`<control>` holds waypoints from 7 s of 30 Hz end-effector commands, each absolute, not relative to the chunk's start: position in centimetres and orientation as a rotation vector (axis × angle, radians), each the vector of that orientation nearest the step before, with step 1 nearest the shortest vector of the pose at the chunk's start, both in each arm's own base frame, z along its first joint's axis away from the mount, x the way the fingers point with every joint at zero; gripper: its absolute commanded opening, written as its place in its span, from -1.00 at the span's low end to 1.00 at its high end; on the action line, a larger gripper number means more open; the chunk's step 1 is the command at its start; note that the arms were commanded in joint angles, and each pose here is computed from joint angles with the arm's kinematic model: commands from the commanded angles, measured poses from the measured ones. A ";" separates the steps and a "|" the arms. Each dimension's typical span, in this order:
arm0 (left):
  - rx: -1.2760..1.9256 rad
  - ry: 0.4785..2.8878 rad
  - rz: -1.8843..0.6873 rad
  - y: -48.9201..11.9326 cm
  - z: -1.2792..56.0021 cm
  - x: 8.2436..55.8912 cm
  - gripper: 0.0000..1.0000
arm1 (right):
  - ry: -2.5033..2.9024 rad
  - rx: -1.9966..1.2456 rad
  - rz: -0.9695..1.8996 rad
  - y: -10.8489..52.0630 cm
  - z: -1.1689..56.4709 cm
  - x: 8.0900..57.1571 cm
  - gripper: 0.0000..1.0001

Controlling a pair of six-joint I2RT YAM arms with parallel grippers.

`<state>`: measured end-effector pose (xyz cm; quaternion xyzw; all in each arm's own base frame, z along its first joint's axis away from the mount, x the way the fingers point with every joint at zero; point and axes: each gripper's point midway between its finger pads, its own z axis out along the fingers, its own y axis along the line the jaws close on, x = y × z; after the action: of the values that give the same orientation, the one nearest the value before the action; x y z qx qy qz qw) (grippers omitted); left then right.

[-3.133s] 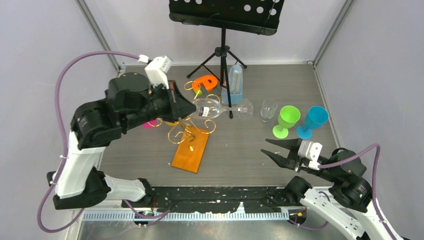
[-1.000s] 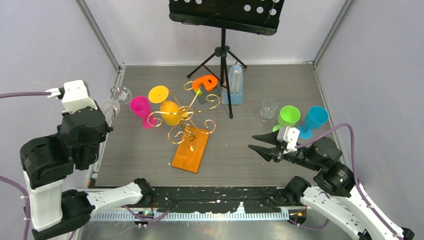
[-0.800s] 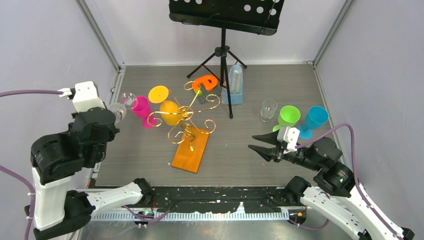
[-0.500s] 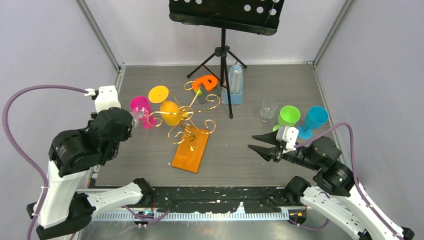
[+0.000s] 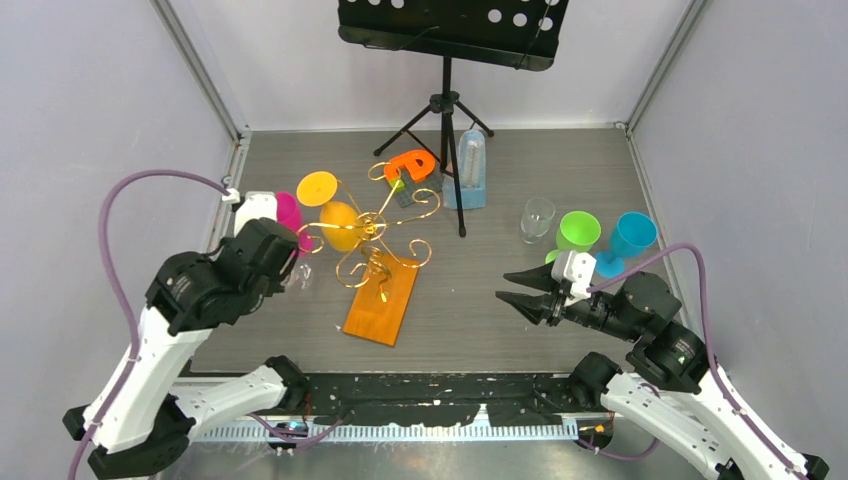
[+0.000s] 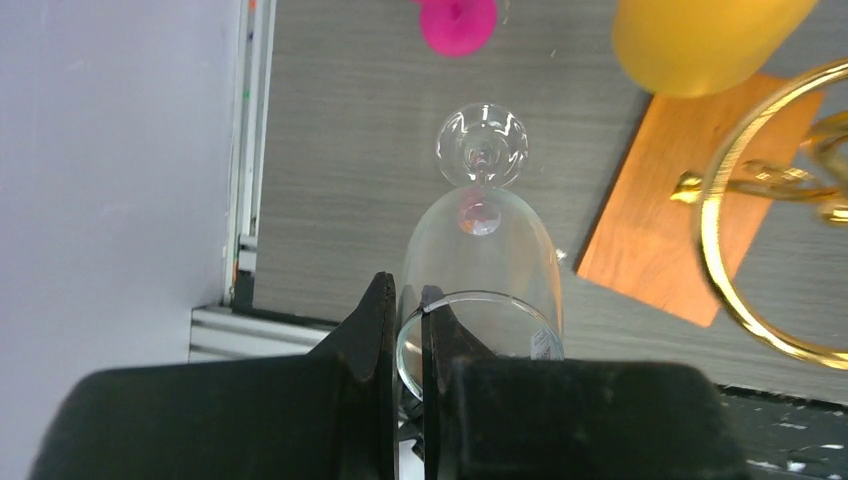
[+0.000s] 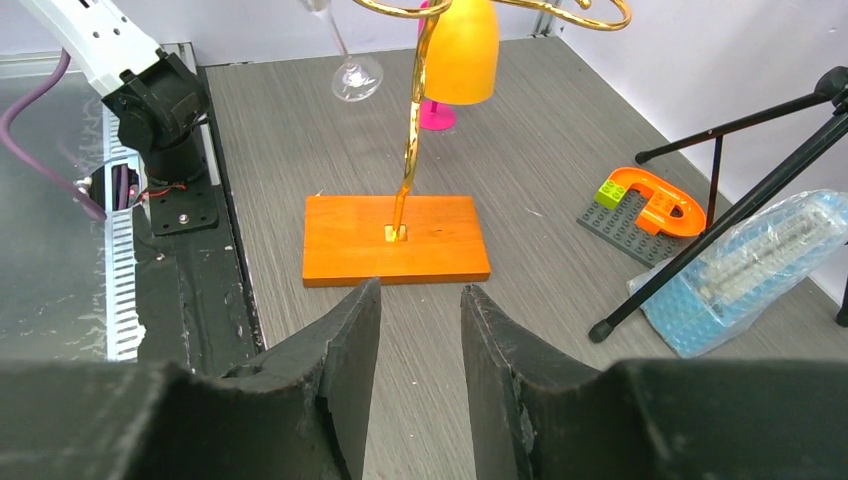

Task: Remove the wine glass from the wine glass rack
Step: Place the wine glass at the center of the board, then pick up the wine glass from the wine rack.

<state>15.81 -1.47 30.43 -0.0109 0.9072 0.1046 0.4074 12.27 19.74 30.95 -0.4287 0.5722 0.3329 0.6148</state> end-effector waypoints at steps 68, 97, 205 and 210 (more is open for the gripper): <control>-0.633 2.391 0.156 6.5 23.5 25.0 -0.13 | 1.573 -0.875 0.762 20.2 28.6 14.7 0.16; -0.510 2.106 -0.327 -0.2 34.7 24.9 0.46 | 1.578 -0.824 0.799 20.7 30.2 15.1 0.40; -0.385 1.962 -1.198 -9.8 37.0 28.6 -0.95 | 1.571 -0.826 0.804 19.5 28.7 13.7 0.40; -0.379 1.957 -1.212 -9.9 37.0 28.7 -1.00 | 1.572 -0.827 0.805 19.6 28.7 13.8 0.40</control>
<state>28.70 -9.49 35.66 -0.1776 0.7838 -0.4596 0.3780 13.72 19.22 27.44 -0.3552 0.6835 0.3295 0.5459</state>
